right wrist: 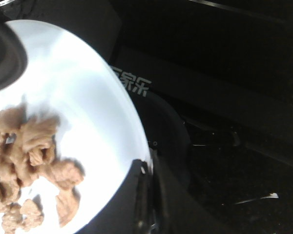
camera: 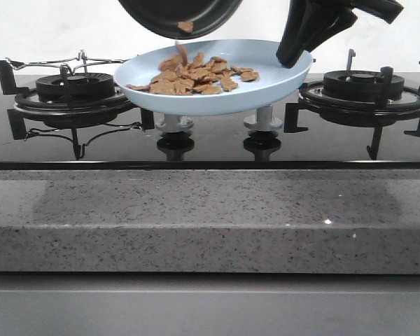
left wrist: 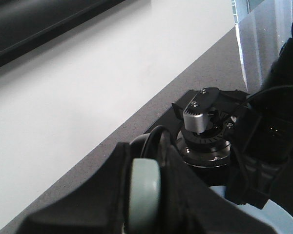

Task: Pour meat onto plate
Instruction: 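Lift and tilt the frying pan with the left gripper over the held plate, then lower the emptied frying pan back onto its burner with the left gripper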

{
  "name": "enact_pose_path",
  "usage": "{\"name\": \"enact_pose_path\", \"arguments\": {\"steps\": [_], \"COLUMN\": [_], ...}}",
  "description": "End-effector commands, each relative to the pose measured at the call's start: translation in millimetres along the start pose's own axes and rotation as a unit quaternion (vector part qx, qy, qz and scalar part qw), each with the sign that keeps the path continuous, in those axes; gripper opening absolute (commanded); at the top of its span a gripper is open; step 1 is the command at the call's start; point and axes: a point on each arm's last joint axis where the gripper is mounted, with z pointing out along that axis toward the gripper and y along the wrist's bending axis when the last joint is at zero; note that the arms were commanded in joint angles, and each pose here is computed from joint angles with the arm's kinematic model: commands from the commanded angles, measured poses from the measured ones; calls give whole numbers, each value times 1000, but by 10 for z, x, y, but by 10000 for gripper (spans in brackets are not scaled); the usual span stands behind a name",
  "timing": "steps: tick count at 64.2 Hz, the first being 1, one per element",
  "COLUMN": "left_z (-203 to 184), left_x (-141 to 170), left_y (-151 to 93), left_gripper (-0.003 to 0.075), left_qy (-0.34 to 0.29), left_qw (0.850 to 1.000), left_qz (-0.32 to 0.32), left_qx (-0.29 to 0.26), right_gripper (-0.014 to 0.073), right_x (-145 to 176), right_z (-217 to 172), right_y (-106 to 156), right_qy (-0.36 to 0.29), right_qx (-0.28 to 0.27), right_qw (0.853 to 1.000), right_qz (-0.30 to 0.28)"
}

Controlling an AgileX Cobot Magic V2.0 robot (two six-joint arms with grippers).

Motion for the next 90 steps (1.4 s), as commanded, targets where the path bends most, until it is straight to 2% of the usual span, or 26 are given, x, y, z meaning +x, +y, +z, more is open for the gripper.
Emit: {"name": "enact_pose_path", "arguments": {"steps": [1,11,20,26,30,32,38,41,42,47,50,56,73,90], "left_z": [-182,-190,-244,-321,-369,-386,-430,-428,-436,-458,-478,-452,-274,-150], "left_x": [-263,-239,-146,-22,95,145,361,494,529,822,1047,1367,1977,2321], "left_y": [90,165,434,698,876,937,1202,1319,1369,1633,1811,1999,2202,2272], "left_gripper": [-20,-20,-20,-20,-20,-20,-19,-19,-19,-20,-20,-20,-20,-20], "left_qy": [-77,-77,-86,-91,-85,-81,-100,-115,-127,-157,-180,-169,-136,-114], "left_qw": [996,995,976,948,934,928,894,872,858,809,769,732,676,651], "left_qz": [-1,-46,-185,-291,-332,-351,-433,-476,-497,-566,-613,-657,-719,-743], "left_qx": [-43,-52,-74,-93,-102,-93,-54,-23,-15,-12,-25,-55,-84,-104], "right_gripper": [-62,-62,-62,-62,-62,-62,-62,-62,-62,-62,-62,-62,-62,-62], "right_x": [-100,-100,-100,-100,-100,-100,-100,-100,-100,-100,-100,-100,-100,-100], "right_z": [-261,-261,-261,-261,-261,-261,-261,-261,-261,-261,-261,-261,-261,-261], "right_y": [102,102,102,102,102,102,102,102,102,102,102,102,102,102], "right_qy": [-58,-58,-58,-58,-58,-58,-58,-58,-58,-58,-58,-58,-58,-58], "right_qx": [-16,-16,-16,-16,-16,-16,-16,-16,-16,-16,-16,-16,-16,-16], "right_qw": [998,998,998,998,998,998,998,998,998,998,998,998,998,998], "right_qz": [-3,-3,-3,-3,-3,-3,-3,-3,-3,-3,-3,-3,-3,-3]}}
